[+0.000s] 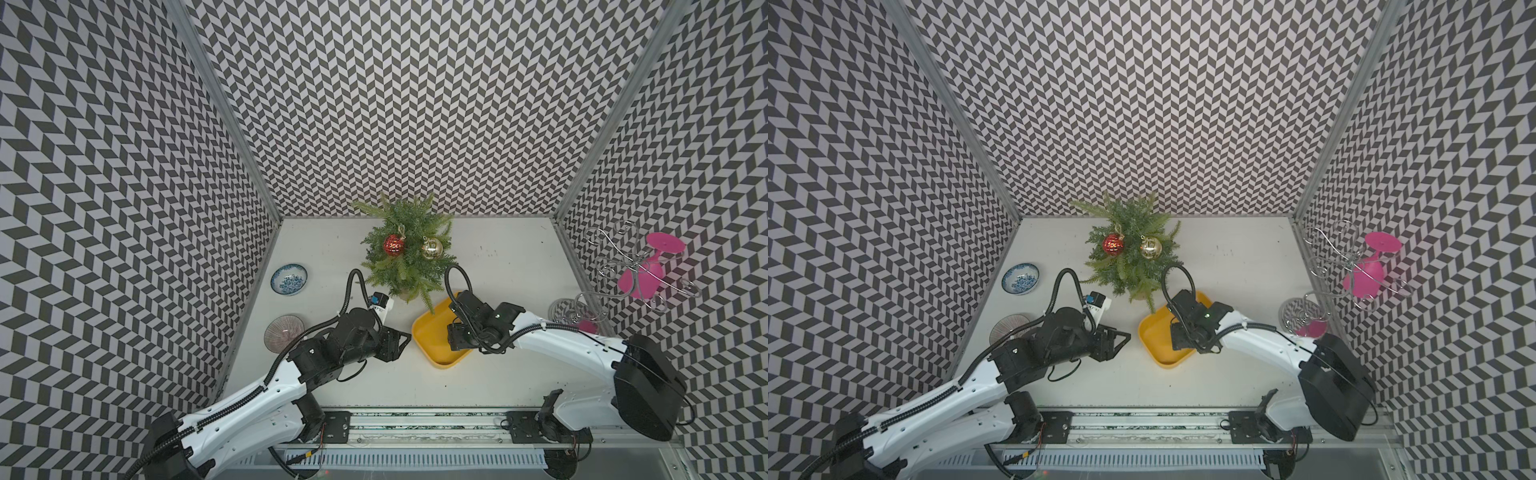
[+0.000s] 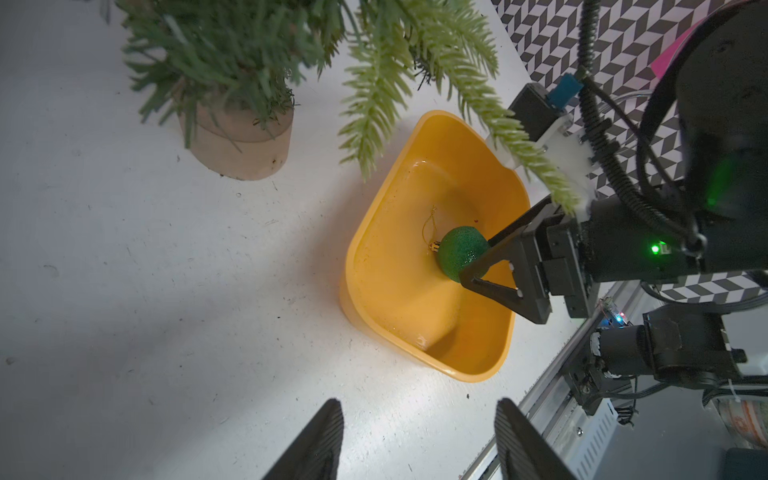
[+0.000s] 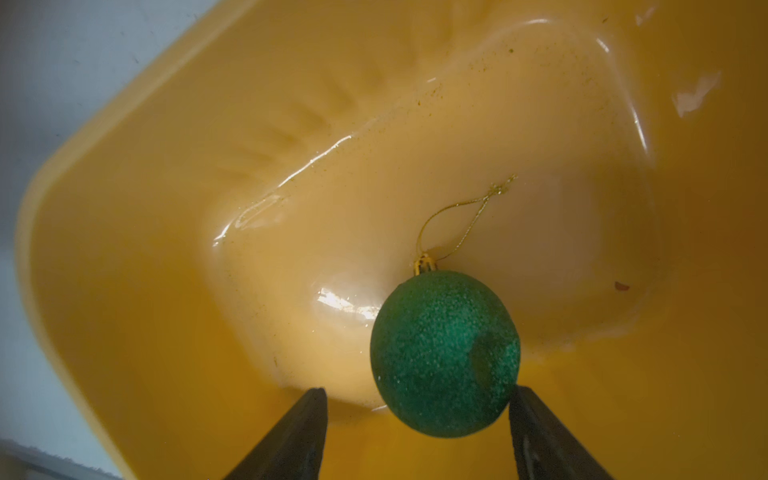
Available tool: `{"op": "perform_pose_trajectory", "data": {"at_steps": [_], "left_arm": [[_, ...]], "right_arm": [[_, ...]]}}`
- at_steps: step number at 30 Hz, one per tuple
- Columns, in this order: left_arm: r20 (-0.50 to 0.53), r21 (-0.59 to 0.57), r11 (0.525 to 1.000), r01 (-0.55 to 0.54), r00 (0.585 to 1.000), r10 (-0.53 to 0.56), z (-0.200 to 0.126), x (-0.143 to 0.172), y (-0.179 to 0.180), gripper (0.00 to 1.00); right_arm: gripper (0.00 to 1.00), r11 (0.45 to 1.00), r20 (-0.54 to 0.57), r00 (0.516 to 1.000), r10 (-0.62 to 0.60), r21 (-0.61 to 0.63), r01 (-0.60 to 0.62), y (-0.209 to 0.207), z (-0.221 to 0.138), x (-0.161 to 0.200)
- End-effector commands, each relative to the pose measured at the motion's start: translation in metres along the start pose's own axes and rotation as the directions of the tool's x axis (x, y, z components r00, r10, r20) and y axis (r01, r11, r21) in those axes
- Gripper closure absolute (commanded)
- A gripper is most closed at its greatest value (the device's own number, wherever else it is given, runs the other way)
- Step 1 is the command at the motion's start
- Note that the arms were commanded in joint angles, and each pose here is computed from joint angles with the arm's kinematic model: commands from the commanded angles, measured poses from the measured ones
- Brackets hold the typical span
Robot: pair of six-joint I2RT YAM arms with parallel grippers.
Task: Decorate the small christmas tree with ornaments
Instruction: Pick up an ornament from the container.
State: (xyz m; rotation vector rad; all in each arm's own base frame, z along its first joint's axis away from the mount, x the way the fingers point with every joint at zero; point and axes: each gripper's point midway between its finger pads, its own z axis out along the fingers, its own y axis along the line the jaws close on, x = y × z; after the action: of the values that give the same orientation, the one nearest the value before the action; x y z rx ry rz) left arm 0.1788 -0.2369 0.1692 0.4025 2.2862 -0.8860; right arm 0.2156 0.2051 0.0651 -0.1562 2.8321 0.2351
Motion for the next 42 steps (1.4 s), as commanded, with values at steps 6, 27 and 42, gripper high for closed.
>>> {"op": "perform_pose_trajectory", "data": {"at_steps": [6, 27, 42], "left_arm": [[0.014, 0.017, 0.999, -0.034, 0.999, 0.034, 0.000, -0.001, -0.002, 0.40], [0.029, 0.012, 1.000, -0.027, 0.999, 0.027, -0.005, -0.004, -0.001, 0.41], [0.030, 0.007, 1.000, -0.025, 0.999, 0.024, -0.005, -0.005, -0.001, 0.42]], "right_arm": [[0.29, 0.998, 0.050, 0.999, 0.012, 0.060, -0.015, 0.001, 0.013, -0.018], [0.30, 0.998, 0.008, 1.000, -0.027, 0.061, 0.027, 0.004, 0.029, -0.013], [0.33, 0.998, -0.014, 0.999, -0.038, 0.049, 0.038, 0.004, 0.035, -0.006]]}}
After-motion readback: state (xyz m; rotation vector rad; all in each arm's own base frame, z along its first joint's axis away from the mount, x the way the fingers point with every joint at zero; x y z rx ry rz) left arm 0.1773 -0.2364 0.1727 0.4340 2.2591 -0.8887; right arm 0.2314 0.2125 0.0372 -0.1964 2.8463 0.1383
